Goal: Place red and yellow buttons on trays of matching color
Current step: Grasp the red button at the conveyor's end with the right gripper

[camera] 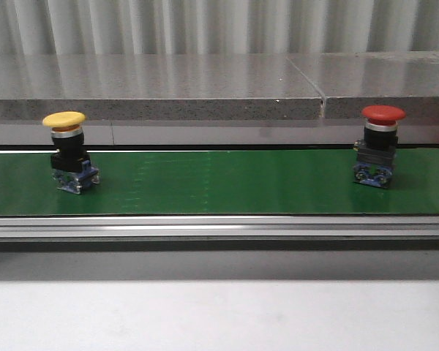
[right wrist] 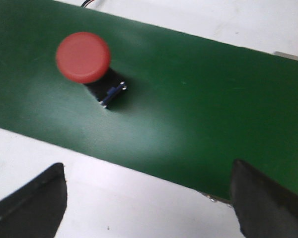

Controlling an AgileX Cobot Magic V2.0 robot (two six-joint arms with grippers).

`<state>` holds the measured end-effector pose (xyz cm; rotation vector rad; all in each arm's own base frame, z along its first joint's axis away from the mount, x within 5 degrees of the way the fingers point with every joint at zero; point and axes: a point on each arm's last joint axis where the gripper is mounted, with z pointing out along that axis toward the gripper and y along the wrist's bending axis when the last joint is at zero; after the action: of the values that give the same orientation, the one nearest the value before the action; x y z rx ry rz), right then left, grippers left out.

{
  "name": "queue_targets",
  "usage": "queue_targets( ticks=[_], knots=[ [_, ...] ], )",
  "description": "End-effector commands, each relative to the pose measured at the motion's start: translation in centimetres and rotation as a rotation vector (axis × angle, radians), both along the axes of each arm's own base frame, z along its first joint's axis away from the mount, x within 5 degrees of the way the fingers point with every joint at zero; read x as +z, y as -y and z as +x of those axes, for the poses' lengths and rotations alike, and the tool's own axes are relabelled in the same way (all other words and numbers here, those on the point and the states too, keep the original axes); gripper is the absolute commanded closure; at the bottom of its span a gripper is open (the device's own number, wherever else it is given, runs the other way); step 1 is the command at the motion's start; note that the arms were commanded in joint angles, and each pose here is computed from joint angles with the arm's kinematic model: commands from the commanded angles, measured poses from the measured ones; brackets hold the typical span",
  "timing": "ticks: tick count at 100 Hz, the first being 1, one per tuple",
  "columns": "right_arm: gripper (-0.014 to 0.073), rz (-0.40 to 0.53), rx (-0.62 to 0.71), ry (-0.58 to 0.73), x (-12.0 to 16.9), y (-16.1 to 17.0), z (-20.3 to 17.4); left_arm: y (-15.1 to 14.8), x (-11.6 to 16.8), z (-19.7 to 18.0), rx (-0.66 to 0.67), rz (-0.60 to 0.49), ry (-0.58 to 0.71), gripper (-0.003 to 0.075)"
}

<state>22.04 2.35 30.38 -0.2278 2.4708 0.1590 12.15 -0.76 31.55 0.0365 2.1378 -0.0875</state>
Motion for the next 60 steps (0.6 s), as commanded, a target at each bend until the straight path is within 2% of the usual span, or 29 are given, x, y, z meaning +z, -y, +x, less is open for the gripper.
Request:
queue_targets(
  ticks=[1,41,53,60],
  knots=[
    [-0.0057,0.006,0.031,0.059,0.9,-0.8,1.6,0.1,1.5,0.3,-0.002,-0.011,0.106,0.0740],
    [-0.0041,-0.004,0.057,-0.027,-1.8,-2.2,8.1,0.1,1.5,0.3,-0.002,-0.011,0.106,0.0740],
    [0.0053,-0.006,0.049,-0.027,-2.6,-2.3,9.5,0.1,1.5,0.3,-0.002,-0.011,0.106,0.0740],
    [0.0169,-0.007,0.050,-0.039,-2.9,-2.3,9.9,0.1,1.5,0.3,-0.002,-0.011,0.105,0.0740]
  ],
)
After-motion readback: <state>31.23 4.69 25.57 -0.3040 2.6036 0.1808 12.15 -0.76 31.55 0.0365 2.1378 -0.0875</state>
